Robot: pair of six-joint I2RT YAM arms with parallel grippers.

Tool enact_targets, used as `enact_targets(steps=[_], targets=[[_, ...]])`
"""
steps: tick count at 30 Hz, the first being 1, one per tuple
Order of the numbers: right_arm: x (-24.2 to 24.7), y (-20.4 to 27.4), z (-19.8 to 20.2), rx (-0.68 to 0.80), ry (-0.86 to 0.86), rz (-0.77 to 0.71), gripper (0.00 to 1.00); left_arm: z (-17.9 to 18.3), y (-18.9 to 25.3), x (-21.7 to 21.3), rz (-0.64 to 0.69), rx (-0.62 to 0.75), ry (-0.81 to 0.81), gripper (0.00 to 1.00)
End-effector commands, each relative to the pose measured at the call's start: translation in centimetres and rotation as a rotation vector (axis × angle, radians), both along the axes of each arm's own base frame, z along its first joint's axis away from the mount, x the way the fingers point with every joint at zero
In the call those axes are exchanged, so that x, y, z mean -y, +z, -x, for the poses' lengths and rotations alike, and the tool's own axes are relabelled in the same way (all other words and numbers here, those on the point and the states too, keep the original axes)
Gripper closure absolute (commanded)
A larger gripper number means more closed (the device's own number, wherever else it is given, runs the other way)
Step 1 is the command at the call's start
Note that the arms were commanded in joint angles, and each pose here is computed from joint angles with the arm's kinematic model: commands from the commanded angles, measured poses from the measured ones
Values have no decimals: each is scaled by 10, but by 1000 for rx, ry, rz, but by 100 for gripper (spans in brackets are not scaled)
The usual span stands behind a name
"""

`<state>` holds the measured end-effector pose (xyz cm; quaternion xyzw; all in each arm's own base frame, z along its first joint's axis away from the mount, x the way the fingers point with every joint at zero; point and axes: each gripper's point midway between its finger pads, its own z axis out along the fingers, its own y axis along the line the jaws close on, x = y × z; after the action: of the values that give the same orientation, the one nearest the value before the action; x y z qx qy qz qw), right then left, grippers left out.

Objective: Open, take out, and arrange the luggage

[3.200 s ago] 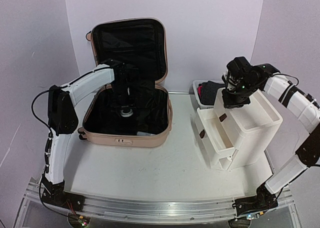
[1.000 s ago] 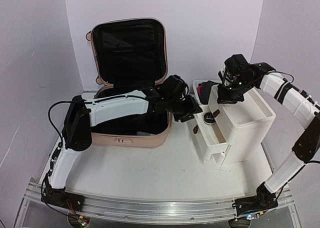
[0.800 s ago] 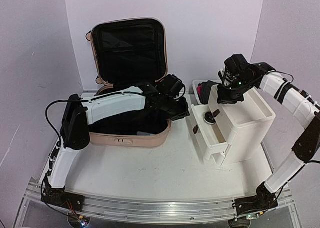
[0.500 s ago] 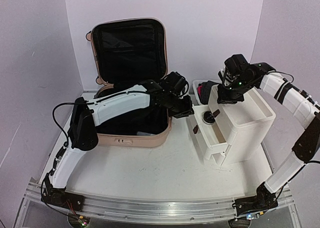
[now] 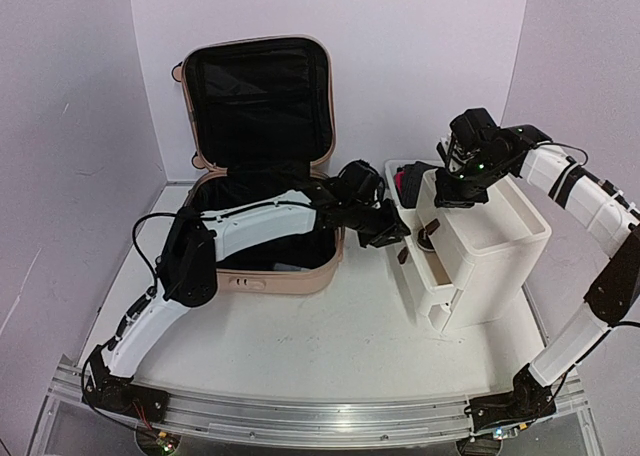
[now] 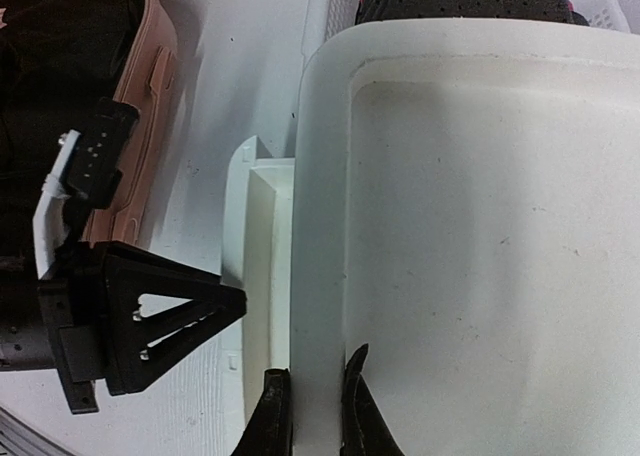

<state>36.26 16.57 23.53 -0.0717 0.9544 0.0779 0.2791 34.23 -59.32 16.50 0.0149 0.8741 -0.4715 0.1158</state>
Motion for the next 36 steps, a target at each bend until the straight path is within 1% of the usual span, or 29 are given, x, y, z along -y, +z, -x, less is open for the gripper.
enact_targets(steps=[1,4,6,9,11,12,15,17,20,23,24,25,26,28,29,32,34,36], targets=[[-36,-27,20,-136,133,-106,100,9,28,42,249,-20,-41,73],[-37,-28,21,-141,135,-107,100,7,36,52,301,-10,-32,70],[-34,-28,20,-134,127,-96,100,5,31,54,329,-62,-1,68],[-34,-25,18,-121,131,-88,100,7,24,58,359,-138,14,59],[-34,-25,18,-121,131,-89,100,9,20,56,348,-144,12,58],[-35,-25,18,-122,131,-91,100,9,29,52,348,-118,13,59],[-34,-26,17,-121,126,-87,100,7,39,32,303,-26,15,58],[-32,-28,18,-124,126,-78,100,6,50,14,273,45,15,51],[-31,-30,20,-127,125,-72,100,3,55,-12,229,95,27,43],[-30,-31,21,-130,126,-73,100,4,64,-26,206,177,-2,39],[-30,-32,22,-131,126,-72,100,5,63,-27,198,186,-7,40],[-30,-31,21,-128,125,-72,100,6,57,-27,189,164,-11,44],[-29,-31,21,-128,125,-71,100,7,50,-26,187,134,-6,50],[-30,-30,21,-127,127,-74,100,11,34,-17,183,66,-9,67],[-31,-30,21,-127,127,-76,100,15,30,-9,185,54,-19,73],[-33,-26,20,-122,125,-90,100,19,24,9,179,50,-33,83],[-35,-24,19,-123,125,-101,100,15,11,15,144,40,-24,89],[-37,-23,19,-128,129,-114,100,13,8,23,122,58,-30,90]])
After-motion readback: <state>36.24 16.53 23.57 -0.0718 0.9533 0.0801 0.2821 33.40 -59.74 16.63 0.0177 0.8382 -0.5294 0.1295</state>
